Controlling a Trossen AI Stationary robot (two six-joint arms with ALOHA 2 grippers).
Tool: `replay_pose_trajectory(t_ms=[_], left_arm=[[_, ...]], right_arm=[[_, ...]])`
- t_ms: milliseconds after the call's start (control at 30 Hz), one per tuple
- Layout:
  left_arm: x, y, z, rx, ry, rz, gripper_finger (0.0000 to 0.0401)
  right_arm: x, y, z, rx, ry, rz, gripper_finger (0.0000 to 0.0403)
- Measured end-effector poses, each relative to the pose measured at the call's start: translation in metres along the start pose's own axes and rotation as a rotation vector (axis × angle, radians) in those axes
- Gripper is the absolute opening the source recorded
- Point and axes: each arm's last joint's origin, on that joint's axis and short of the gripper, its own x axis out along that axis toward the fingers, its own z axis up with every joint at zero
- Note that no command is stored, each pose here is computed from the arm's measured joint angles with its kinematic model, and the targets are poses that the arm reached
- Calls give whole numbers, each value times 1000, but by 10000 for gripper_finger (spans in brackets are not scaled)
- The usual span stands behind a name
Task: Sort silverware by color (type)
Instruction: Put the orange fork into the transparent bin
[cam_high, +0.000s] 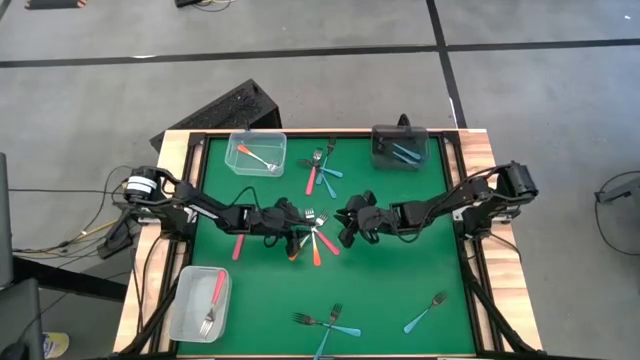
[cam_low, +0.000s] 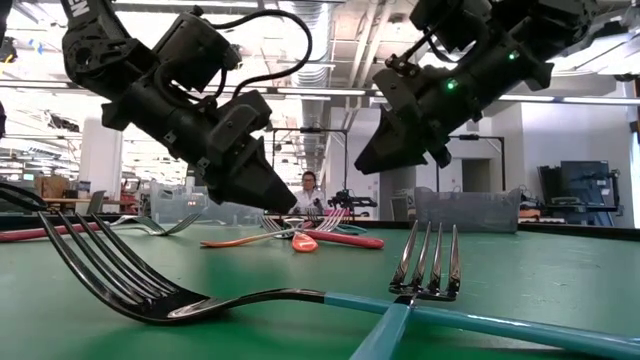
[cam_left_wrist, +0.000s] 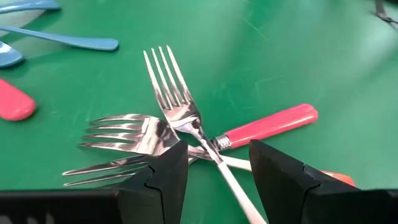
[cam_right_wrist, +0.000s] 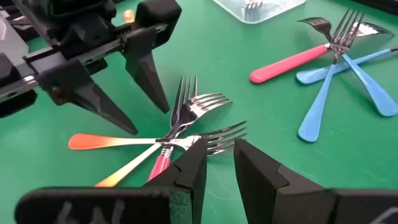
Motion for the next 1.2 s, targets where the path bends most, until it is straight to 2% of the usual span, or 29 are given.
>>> replay_pose_trajectory(t_ms=[400,767,1067,1200], left_arm=[[-3,-11,-7,59,30,-22,158],[-5,-15,-14,85,56,34,158],[14,-14,-31,68,69,54,157],[15,-15,-33,67,60,72,132]], right_arm=[[-5,9,-4,15,1,34,109],[-5,12,-1,31,-32,57,109],[-7,17,1,26,-68,88,109],[-7,17,0,20,-56,83,109]])
